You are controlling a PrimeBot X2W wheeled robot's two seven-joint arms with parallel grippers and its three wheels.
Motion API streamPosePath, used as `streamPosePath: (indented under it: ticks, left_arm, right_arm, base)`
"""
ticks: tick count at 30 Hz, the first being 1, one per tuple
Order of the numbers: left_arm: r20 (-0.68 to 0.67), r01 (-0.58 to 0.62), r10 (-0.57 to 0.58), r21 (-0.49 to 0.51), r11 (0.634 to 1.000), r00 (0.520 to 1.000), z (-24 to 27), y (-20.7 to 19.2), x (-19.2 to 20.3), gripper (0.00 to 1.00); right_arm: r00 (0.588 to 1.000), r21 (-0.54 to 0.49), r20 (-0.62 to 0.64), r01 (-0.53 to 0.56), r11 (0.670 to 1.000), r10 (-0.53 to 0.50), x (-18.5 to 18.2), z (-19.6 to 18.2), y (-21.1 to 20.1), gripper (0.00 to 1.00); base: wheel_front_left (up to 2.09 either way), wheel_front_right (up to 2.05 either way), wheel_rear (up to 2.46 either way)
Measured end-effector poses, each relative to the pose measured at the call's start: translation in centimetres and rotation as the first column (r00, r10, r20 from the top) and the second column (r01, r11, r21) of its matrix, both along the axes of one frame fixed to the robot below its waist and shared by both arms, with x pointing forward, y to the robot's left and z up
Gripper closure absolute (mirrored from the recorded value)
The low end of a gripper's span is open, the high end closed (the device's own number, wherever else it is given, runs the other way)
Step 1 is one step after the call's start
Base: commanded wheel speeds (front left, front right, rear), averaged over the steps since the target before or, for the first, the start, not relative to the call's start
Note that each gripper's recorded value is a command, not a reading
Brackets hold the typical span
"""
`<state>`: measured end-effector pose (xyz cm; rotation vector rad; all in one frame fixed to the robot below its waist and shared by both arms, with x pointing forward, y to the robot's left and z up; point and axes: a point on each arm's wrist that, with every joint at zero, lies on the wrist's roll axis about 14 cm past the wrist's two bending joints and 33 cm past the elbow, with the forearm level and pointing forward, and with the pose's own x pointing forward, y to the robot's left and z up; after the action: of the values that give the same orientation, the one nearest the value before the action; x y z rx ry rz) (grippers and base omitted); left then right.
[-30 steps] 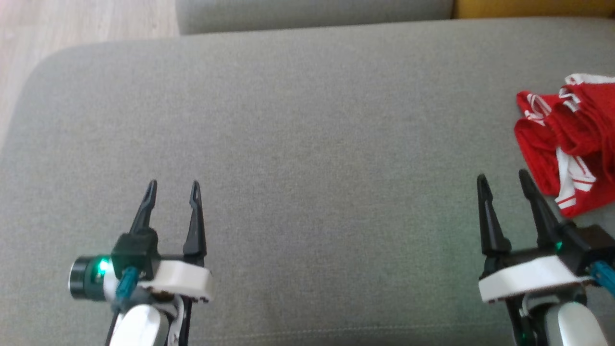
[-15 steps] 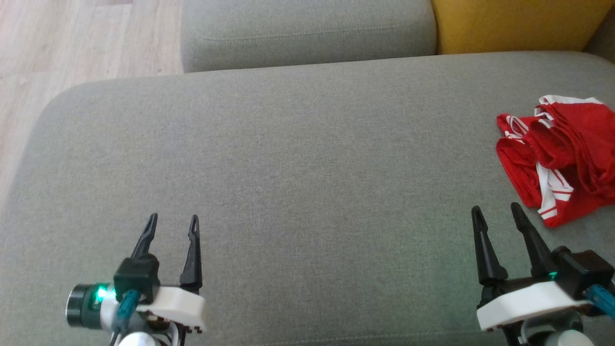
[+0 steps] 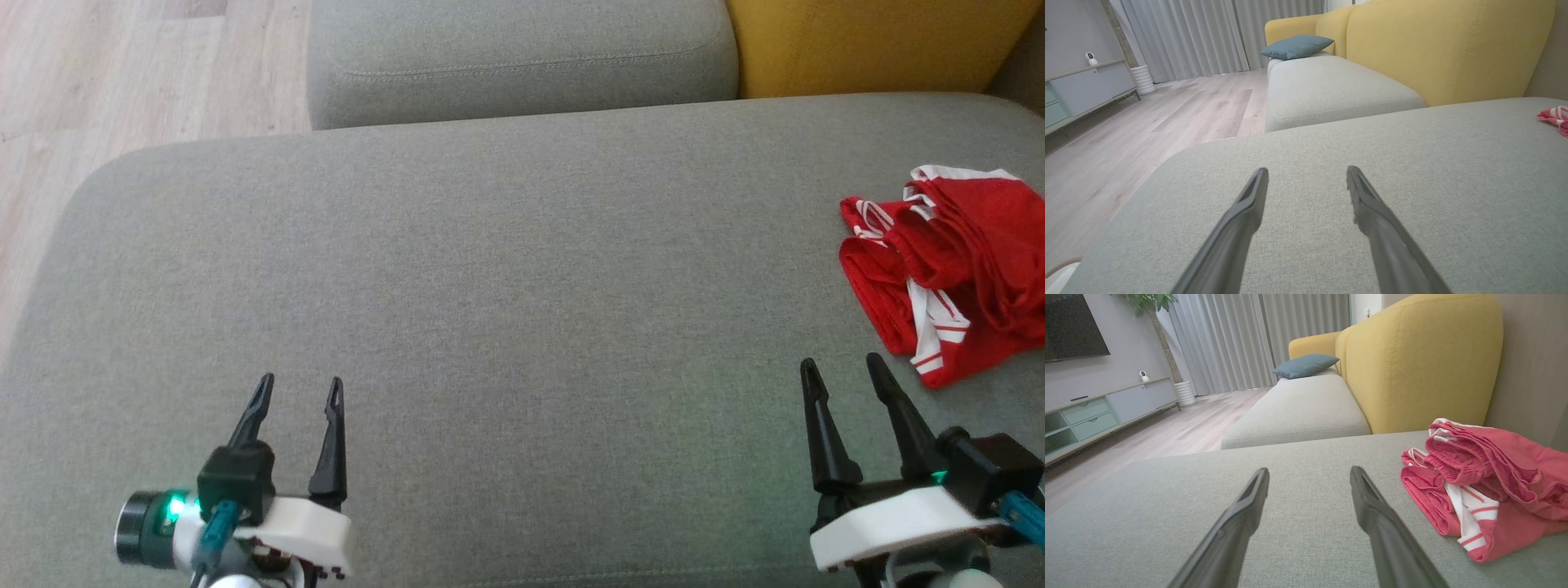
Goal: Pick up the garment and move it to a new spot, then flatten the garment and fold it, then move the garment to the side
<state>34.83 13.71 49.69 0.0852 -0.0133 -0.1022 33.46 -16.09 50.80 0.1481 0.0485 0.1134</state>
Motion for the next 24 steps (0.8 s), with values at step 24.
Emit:
streamPosePath:
  ticks: [24]
  left_arm:
    - [-0.003,-0.004,0.004,-0.010,1.000,1.000,-0.01,0.03,0.00,0.00]
  right_arm:
    - [1.000,-0.002,-0.006,-0.005,1.000,0.005,0.18,-0.11,0.14,0.00]
  base:
    - [0.00,0.00,0.00]
